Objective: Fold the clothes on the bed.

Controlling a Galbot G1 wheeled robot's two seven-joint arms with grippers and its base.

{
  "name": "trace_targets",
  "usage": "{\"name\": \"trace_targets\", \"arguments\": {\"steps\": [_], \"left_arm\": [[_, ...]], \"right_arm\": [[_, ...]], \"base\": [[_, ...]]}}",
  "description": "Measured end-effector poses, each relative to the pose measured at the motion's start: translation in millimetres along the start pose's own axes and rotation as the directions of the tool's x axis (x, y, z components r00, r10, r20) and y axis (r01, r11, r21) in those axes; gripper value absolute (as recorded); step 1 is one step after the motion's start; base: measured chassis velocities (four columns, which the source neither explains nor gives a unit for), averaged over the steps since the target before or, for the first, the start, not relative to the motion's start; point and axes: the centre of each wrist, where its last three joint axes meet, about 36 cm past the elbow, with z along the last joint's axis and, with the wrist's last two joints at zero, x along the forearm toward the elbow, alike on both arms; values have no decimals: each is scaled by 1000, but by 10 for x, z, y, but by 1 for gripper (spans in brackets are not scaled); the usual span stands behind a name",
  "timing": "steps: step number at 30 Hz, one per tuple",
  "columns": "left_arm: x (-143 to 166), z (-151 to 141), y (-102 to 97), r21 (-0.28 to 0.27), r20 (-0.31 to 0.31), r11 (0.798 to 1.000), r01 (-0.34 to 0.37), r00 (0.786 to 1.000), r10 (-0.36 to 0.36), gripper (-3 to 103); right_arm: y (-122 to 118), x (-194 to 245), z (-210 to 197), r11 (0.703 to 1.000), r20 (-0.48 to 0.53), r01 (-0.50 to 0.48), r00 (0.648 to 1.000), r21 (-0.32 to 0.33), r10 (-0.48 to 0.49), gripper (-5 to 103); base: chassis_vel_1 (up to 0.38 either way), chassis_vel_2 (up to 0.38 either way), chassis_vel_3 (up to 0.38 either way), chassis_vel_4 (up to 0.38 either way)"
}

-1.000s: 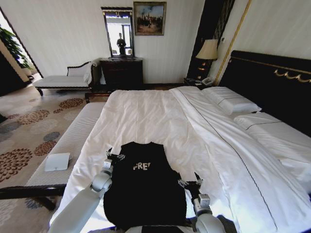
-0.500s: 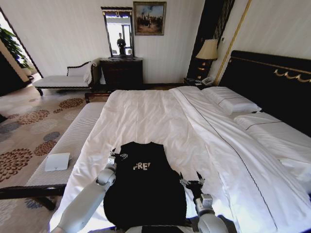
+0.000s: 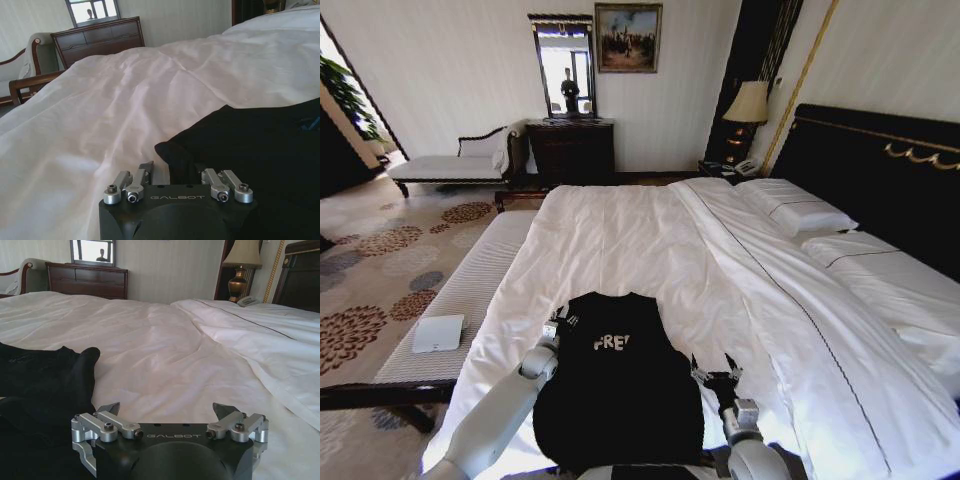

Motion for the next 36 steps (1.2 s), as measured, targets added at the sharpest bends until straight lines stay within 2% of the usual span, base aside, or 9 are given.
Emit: {"name": "trace_targets", "arguments": {"steps": [6,10,12,15,17,20,23,30,36], "left_arm": [[-18,-5,0,3,8,1000,1,1000,-1,24],[-35,8,38,2,8,1000,9,1000,-9,3],[-43,7,52,3,8,1000,12,1000,-13,3],[-56,-23,96,17,16,1000,20,1000,-20,2],[-50,-75,148,34,35,999,18,999,-19,2],[-47,-88,184,36,40,999,18,999,-20,2],[-34,-107,243,54,43,998,20,999,-22,2],[-103,-152,239,64,43,998,9,999,-12,2],[-131,-139,261,81,44,997,2,999,-6,2]], "right_arm": [[-17,4,-9,1000,1,-5,1000,0,5,100],[-20,-30,-10,1000,2,-3,1000,-1,3,100],[-28,-53,-25,1000,3,-3,1000,-4,3,100],[-70,-176,-154,998,-6,-1,1000,-63,0,100],[-155,-354,-398,981,-31,32,999,-190,-38,100],[-223,-475,-536,970,-29,59,997,-235,-68,100],[-389,-829,-762,937,-27,182,980,-298,-199,100],[-473,-1455,-808,930,-26,293,952,-224,-306,100],[-308,-2074,-741,917,-78,354,925,-185,-373,100]], "base": [[0,0,0,0],[0,0,0,0],[0,0,0,0],[0,0,0,0],[0,0,0,0],[0,0,0,0],[0,0,0,0],[0,0,0,0],[0,0,0,0]]}}
